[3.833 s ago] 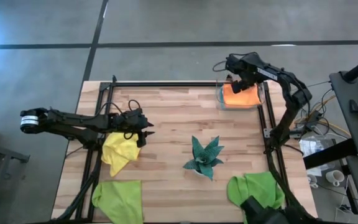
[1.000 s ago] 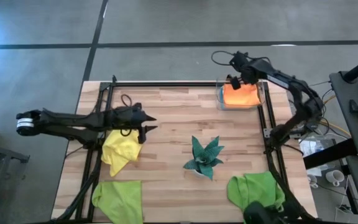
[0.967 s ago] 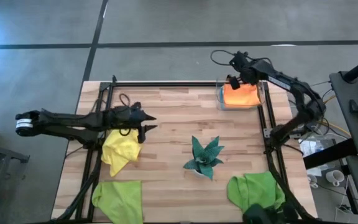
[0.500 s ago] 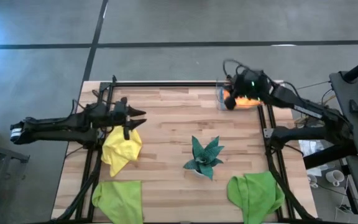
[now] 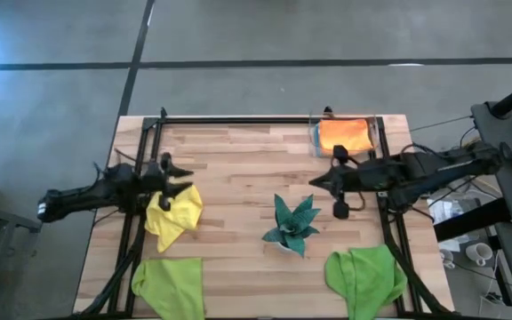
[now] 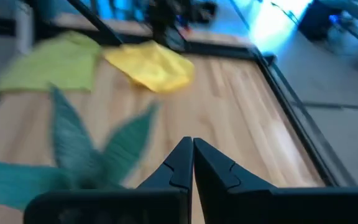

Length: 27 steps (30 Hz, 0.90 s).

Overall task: Fold microfiber towels
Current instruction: Fold the green microfiber cloth

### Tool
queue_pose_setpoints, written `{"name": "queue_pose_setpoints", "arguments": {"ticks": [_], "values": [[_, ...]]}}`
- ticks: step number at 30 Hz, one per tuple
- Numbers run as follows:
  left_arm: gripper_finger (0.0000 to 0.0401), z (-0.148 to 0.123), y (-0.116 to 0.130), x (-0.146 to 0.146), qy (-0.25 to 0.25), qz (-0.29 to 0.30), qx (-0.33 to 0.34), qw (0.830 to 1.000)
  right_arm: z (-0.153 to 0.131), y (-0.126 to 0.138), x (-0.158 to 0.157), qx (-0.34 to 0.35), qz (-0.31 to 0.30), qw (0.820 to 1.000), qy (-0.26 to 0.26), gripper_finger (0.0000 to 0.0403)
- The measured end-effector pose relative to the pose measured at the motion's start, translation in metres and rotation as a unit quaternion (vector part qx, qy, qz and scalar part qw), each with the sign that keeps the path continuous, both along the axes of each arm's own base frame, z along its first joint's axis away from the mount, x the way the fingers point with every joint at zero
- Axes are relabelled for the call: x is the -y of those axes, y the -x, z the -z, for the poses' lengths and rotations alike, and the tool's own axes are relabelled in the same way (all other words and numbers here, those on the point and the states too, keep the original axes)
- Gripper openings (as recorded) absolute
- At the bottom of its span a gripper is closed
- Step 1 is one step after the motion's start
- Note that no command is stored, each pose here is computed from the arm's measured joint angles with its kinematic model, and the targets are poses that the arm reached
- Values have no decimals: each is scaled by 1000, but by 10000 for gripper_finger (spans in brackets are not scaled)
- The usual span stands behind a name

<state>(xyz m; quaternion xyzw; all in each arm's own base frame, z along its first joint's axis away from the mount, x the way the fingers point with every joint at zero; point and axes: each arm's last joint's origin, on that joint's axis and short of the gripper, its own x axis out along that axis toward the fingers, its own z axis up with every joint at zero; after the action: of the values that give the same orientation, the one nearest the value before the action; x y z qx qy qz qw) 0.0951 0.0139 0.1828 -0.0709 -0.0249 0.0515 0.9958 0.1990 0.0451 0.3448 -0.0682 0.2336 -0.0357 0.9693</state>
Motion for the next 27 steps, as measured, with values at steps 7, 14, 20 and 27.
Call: {"name": "queue_pose_setpoints", "arguments": {"ticks": [7, 14, 20, 27], "values": [[154, 12, -8, 0, 15, 29, -3, 999, 4, 3, -37, -3, -56, 997, -57, 9], [154, 18, -12, 0, 33, 31, -34, 998, 22, -1, -100, -20, -145, 985, -95, 9], [154, 21, -14, 0, 37, 30, -50, 998, 29, 1, -156, -58, -197, 971, -118, 9], [154, 25, -16, -1, 40, 29, -69, 996, 44, -3, -224, -106, -226, 959, -135, 9]]}}
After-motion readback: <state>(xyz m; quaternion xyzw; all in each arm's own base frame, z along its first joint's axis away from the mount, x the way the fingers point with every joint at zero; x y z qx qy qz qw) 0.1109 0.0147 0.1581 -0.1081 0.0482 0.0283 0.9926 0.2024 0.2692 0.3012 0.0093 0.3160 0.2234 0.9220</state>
